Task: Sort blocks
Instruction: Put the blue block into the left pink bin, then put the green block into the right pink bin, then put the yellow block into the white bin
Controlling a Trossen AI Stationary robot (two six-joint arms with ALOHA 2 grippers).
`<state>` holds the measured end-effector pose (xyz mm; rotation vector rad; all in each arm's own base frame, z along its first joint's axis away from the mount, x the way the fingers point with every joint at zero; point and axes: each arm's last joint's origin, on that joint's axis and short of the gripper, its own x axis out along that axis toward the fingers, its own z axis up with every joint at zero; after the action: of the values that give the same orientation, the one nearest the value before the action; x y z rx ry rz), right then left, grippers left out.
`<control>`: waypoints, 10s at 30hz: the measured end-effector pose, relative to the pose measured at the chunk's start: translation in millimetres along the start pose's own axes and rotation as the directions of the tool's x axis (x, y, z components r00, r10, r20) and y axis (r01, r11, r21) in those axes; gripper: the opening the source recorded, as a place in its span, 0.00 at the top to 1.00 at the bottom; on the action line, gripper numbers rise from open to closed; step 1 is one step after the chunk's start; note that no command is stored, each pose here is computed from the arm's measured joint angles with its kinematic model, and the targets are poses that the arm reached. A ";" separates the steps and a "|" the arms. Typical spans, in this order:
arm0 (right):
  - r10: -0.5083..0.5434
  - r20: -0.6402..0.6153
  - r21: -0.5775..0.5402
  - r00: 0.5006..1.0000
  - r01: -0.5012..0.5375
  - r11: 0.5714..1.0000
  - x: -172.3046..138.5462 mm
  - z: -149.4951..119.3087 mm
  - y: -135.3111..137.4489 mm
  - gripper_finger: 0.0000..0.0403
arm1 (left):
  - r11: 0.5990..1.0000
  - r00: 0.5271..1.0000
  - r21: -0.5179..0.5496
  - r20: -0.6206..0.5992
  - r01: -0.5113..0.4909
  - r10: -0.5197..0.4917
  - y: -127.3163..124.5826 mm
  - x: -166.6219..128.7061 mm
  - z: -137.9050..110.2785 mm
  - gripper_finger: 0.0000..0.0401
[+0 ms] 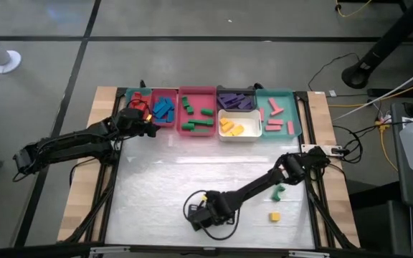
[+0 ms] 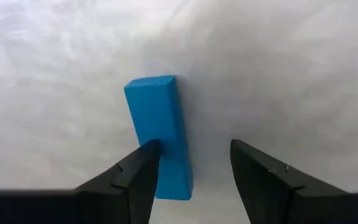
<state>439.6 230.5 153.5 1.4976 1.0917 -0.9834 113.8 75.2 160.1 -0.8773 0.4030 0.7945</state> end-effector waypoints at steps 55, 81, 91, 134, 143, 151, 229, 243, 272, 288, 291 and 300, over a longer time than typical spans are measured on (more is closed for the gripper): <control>0.054 0.222 -0.170 0.973 -0.016 0.985 5.5 65.9 38.5 0.67 | 0.999 1.000 0.042 -0.013 -0.013 0.013 1.3 -0.4 -1.4 0.61; 0.641 0.357 -0.503 0.679 -0.438 0.745 -43.4 167.5 136.7 0.86 | 0.915 0.912 0.115 0.099 0.387 -0.399 -24.5 -35.4 18.0 0.62; 0.722 0.469 -0.503 0.509 -0.518 0.692 -72.2 261.8 159.3 0.82 | 0.828 0.761 0.258 0.330 0.497 -0.559 -40.8 -96.9 40.7 0.71; 0.382 0.146 -0.826 0.912 -0.100 0.555 -320.3 242.7 10.1 0.52 | 0.864 0.831 0.249 0.255 0.438 -0.494 -27.4 -100.9 25.5 0.73; 0.115 0.204 -0.568 0.972 0.022 0.823 -289.3 134.6 -31.6 0.52 | 0.866 0.832 0.239 0.256 0.439 -0.492 -27.3 -100.8 25.5 0.73; -0.127 0.193 -0.370 0.973 0.192 0.909 -234.7 78.2 -63.7 0.52 | 0.869 0.836 0.236 0.251 0.435 -0.487 -27.1 -99.8 25.3 0.73; 0.010 0.456 -0.012 0.890 -0.005 1.000 -75.7 75.1 -129.8 0.77 | 0.632 0.723 0.466 -0.024 0.619 -0.690 -58.8 -75.2 -31.9 1.00; 0.433 0.611 -0.347 0.663 -0.267 0.899 -133.8 178.0 -2.7 0.76 | 0.606 0.712 0.653 0.142 0.455 -0.688 -67.4 -59.4 -53.7 1.00; 0.624 0.417 -0.399 0.661 -0.484 0.779 -119.7 337.8 41.1 0.61 | 0.500 0.758 0.853 0.227 0.148 -0.612 -31.1 -75.6 -45.5 1.00; 0.689 0.308 -0.599 0.656 -0.429 0.677 -174.9 275.1 31.9 0.63 | 0.360 0.715 0.862 -0.003 0.356 -0.699 -25.1 -65.7 -62.7 1.00; 0.703 0.272 -0.610 0.657 -0.448 0.654 -188.8 240.6 25.1 0.63 | 0.308 0.654 0.854 -0.048 0.418 -0.755 -26.9 -63.3 -67.1 1.00; 0.665 0.101 -0.429 0.740 -0.570 0.700 -186.6 133.1 -4.3 0.63 | 0.300 0.626 0.880 0.004 0.368 -0.780 -27.0 -57.5 -68.1 1.00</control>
<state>379.4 71.4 307.1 1.2443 0.4716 -0.4238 96.8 -15.9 169.1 0.1383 -0.0305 -0.0151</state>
